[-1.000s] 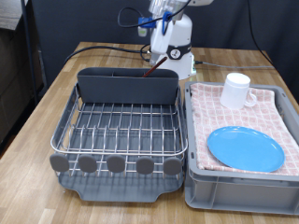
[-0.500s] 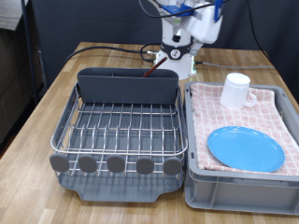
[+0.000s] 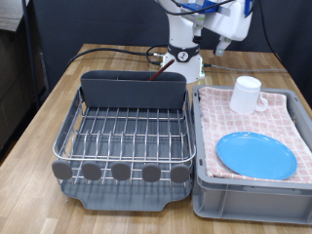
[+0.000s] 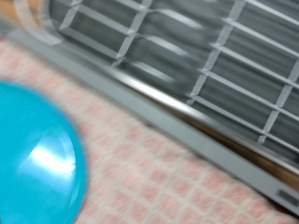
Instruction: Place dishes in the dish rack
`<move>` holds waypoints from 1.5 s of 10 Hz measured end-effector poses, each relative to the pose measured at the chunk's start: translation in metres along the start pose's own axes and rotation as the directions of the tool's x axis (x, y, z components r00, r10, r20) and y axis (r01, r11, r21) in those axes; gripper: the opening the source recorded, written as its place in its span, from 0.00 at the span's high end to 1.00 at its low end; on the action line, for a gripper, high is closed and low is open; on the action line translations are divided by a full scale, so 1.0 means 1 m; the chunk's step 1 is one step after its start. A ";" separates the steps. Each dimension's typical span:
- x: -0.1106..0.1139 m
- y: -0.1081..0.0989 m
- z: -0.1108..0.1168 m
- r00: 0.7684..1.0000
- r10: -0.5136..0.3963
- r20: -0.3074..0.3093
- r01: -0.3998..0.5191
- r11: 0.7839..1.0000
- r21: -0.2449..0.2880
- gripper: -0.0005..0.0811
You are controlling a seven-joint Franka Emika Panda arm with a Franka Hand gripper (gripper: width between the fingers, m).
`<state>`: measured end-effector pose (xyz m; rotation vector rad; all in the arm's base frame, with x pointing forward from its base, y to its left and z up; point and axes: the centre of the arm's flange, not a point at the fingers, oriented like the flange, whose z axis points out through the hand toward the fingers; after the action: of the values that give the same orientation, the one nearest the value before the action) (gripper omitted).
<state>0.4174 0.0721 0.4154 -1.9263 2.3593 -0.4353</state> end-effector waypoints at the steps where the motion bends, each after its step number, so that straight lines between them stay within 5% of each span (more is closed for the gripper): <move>1: -0.012 -0.009 -0.004 0.998 -0.051 0.045 0.051 0.999 0.005 0.01; 4: -0.045 -0.035 -0.012 0.983 -0.143 0.117 0.146 0.989 -0.018 0.01; 7: -0.076 -0.060 -0.016 0.978 -0.179 0.103 0.185 0.981 -0.050 0.01; 11: -0.081 -0.066 0.048 0.972 -0.118 0.204 0.100 0.991 0.094 0.01; 15: -0.065 -0.042 0.101 0.954 -0.105 0.279 0.077 0.991 0.110 0.01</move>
<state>0.4942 0.1097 0.3207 -1.9132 2.0390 -0.2530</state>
